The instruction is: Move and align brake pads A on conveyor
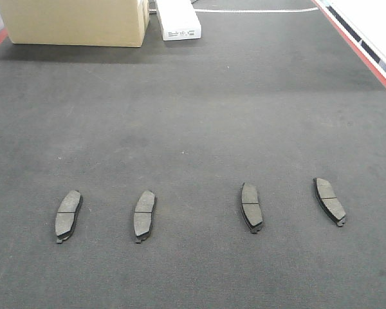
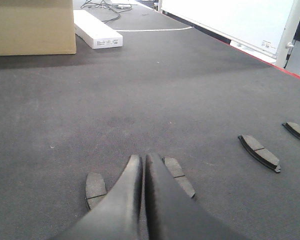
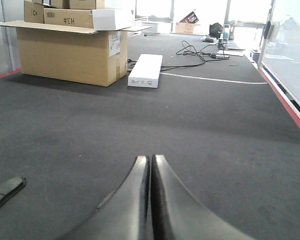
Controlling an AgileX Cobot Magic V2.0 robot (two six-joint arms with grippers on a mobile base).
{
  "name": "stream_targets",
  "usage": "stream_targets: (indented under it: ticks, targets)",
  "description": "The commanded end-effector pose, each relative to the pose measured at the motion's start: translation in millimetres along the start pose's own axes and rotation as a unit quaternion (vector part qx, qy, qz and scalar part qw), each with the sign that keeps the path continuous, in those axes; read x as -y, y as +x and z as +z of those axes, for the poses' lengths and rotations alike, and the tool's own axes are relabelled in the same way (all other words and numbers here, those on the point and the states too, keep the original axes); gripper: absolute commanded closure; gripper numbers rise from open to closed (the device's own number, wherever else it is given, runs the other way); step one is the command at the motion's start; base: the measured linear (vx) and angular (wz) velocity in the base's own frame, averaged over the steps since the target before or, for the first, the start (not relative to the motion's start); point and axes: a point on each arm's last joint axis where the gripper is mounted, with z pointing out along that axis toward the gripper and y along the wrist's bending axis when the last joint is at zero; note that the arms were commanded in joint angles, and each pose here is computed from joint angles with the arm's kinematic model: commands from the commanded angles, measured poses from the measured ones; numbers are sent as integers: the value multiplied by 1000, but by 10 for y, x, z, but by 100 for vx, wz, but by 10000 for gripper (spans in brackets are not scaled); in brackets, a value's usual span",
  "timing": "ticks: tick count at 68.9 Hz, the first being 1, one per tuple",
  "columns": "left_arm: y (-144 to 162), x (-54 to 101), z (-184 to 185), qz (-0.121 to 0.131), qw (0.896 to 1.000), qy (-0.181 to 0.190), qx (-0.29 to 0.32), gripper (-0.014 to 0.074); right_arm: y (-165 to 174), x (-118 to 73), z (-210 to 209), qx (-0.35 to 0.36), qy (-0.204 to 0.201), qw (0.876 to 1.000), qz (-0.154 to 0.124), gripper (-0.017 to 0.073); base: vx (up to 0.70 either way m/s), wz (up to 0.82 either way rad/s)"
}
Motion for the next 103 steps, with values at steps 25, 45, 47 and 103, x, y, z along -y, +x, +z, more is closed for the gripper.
stream_targets:
  ticks: [25,45,47,103]
  targets:
    - [-52,16,14,-5,1000,2,26,599,-135,12,-13,43,4,999,-2,568,0,0]
    - [379,-127,134,7,993,-92,68,599,-131,12,-12,41,4,999,-2,569,0,0]
    - [425,-141,134,6,992,-100,80,599,-131,12,-12,41,4,999,-2,569,0,0]
    - [975,-261,194,12,981,-155,116,599,-132,12,-12,41,4,999,-2,569,0,0]
